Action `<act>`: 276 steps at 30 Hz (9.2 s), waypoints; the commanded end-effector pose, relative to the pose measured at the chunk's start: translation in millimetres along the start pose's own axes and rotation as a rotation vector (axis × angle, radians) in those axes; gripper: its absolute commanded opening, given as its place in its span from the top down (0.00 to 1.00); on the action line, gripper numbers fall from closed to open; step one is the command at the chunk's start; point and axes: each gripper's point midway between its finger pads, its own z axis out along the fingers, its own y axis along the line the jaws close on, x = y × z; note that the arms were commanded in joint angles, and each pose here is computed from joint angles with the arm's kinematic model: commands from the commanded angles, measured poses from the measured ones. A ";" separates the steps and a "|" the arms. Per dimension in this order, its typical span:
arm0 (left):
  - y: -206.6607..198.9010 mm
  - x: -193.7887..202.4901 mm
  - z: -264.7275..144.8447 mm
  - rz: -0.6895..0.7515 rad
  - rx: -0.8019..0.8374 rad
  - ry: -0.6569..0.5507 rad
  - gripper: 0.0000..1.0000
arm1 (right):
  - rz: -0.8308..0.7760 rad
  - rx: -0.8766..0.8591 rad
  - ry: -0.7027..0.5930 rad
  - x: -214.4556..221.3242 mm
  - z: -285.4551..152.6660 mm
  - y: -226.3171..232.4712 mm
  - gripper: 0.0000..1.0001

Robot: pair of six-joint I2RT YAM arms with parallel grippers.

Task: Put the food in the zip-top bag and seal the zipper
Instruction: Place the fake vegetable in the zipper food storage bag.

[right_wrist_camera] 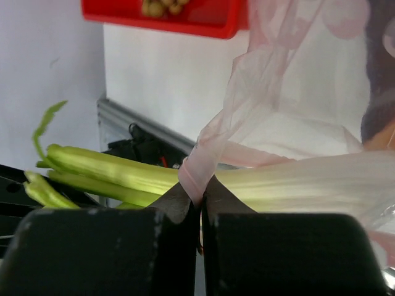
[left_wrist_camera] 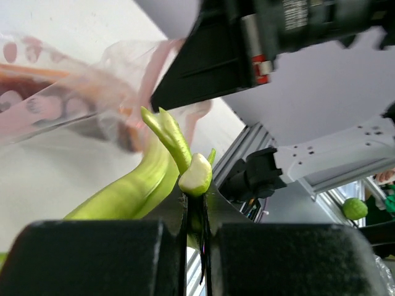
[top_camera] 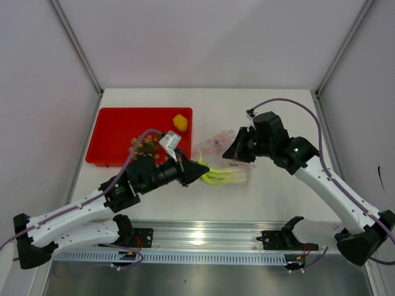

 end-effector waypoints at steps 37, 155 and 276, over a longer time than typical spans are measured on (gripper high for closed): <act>49.1 156.4 -51.8 0.023 -0.170 0.350 0.00 | -0.045 0.168 0.059 75.0 13.2 -86.7 1.00; 40.0 114.2 30.2 -0.548 -0.442 0.473 1.00 | -0.278 0.173 -0.281 3.6 28.7 -36.3 1.00; 108.6 128.8 150.5 -0.211 -0.446 0.342 0.99 | -0.214 0.200 -0.158 28.5 12.1 -43.6 1.00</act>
